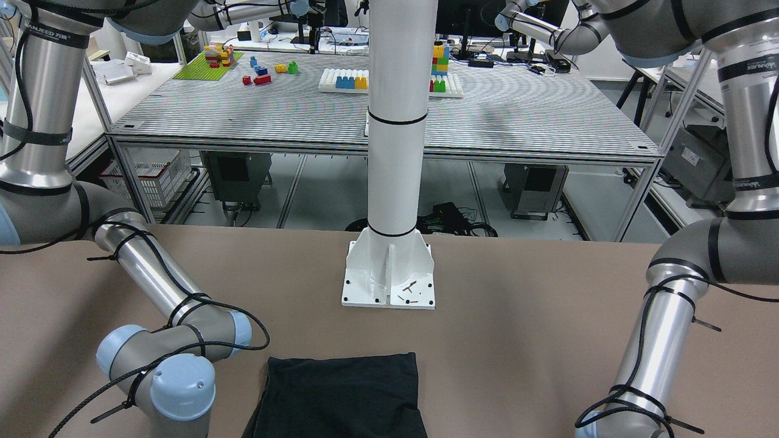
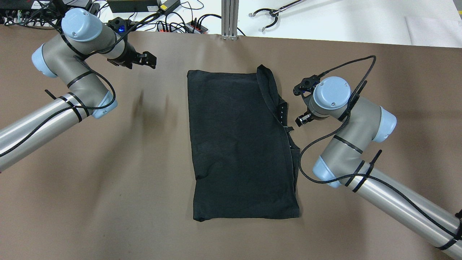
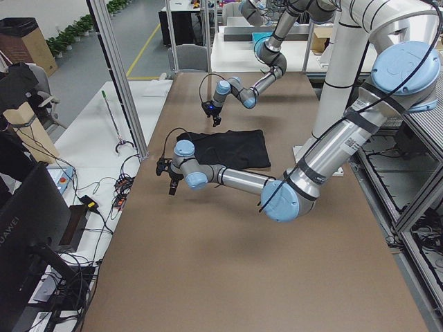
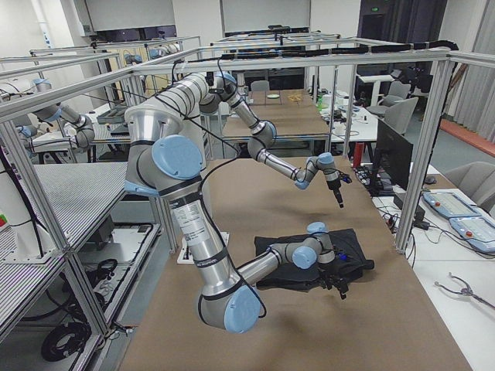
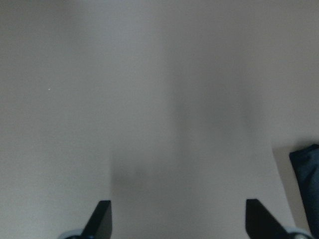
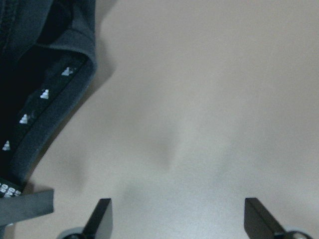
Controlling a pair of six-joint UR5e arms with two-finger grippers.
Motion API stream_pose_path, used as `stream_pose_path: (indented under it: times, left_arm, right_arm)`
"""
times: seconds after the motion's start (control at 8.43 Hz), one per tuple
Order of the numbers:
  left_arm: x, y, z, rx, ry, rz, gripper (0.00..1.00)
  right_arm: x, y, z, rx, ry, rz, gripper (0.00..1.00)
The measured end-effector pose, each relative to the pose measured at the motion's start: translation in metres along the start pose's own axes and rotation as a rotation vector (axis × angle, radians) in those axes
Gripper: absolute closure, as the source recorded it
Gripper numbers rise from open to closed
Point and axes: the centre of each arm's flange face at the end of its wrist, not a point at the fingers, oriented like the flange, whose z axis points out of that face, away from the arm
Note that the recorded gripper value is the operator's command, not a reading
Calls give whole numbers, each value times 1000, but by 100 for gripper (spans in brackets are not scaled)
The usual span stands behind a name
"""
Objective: Fold clothes
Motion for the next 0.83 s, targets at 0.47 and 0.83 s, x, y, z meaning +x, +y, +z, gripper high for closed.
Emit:
stream_pose_path:
  times: [0.47, 0.83]
  left_arm:
    - [29, 36, -21, 1, 78, -110, 6]
    - [58, 186, -55, -79, 192, -267, 6]
  right_arm:
    - [-17, -4, -47, 35, -164, 262, 8]
    - [-34, 0, -101, 64, -270, 578, 8]
